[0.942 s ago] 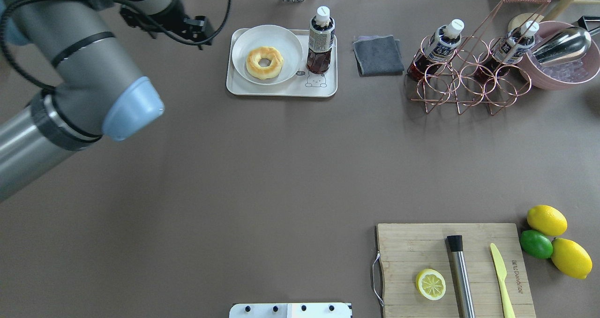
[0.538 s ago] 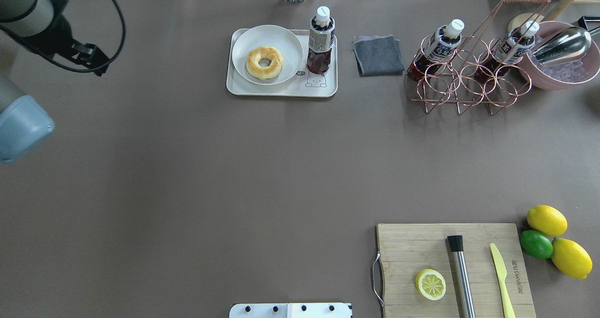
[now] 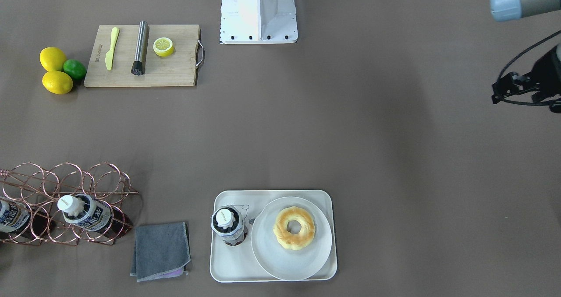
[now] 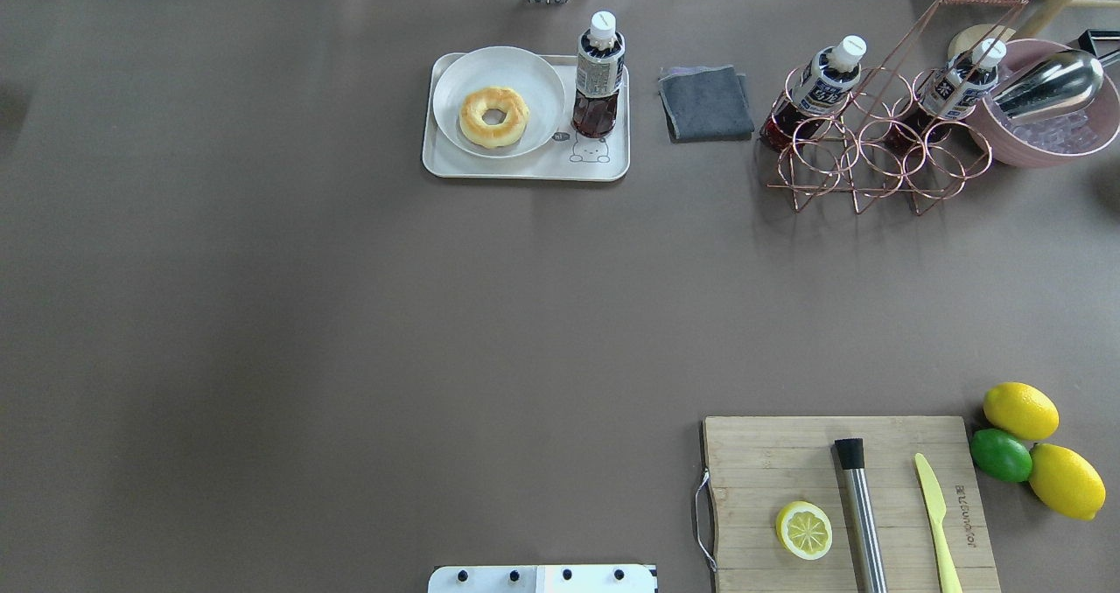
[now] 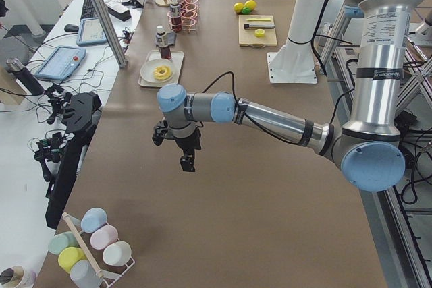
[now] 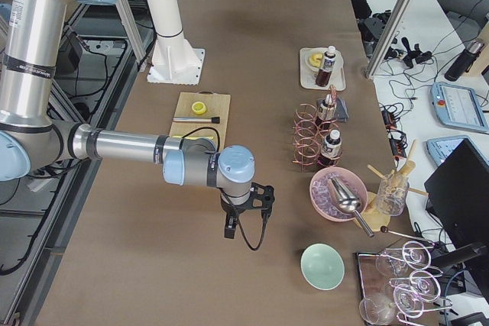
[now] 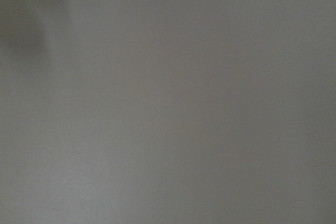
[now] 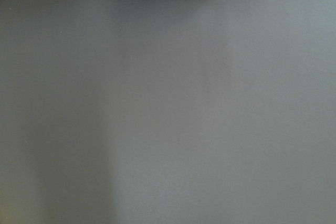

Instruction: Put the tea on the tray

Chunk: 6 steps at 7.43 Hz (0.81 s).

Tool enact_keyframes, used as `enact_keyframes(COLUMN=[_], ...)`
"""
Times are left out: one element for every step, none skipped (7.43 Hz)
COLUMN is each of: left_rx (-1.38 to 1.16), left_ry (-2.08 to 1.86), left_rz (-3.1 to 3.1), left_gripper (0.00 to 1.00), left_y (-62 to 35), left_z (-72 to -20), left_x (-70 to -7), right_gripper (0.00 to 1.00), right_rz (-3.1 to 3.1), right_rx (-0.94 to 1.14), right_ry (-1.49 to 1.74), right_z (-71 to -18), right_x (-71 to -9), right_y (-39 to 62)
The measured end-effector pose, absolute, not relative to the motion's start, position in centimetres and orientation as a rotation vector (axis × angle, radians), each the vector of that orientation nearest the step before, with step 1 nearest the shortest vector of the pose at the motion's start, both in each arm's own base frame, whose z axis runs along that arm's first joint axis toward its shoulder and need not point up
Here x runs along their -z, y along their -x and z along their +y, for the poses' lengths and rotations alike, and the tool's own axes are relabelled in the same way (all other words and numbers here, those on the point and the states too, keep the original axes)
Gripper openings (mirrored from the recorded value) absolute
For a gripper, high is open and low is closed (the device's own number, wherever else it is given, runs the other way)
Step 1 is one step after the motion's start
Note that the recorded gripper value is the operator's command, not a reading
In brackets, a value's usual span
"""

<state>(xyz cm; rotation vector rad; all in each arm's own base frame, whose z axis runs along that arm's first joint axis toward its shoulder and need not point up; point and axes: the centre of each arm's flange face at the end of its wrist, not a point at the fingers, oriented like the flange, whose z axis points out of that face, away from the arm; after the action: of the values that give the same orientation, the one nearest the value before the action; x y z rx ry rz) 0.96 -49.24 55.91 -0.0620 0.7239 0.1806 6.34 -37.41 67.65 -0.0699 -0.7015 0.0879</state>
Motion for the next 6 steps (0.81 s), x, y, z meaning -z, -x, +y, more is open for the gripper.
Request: enact_keyframes(left_rx=[-0.206, -0.230, -0.240, -0.244, -0.245, -0.243], left_ry=[0.059, 0.059, 0.056, 0.038, 0.026, 0.030], left_rz=[0.722, 0.725, 0.729, 0.729, 0.728, 0.728], left_gripper=[0.99, 0.99, 0.99, 0.99, 0.99, 0.99], left_y=[1.6, 3.6, 5.0, 5.9, 6.2, 6.3], left_z=[-47.8, -46.4, -44.6, -42.7, -41.7, -41.5], left_x=[-58.5, -60.9, -63.2, -65.3, -66.4, -67.6], right_gripper=[1.00, 1.00, 1.00, 1.00, 1.00, 1.00], right_rz=[-0.702, -0.702, -0.702, -0.700, -0.698, -0.696], right_rx=[-0.087, -0.087, -0.087, -0.087, -0.086, -0.084], right_ry=[0.070, 0.070, 0.070, 0.069, 0.067, 0.063], right_z=[-37.4, -37.4, -37.4, -37.3, -37.3, -37.4], right_x=[-67.7, -67.7, -67.7, -67.7, -67.7, -67.7], right_y=[-6.3, -6.3, -6.4, -6.4, -6.4, -6.4])
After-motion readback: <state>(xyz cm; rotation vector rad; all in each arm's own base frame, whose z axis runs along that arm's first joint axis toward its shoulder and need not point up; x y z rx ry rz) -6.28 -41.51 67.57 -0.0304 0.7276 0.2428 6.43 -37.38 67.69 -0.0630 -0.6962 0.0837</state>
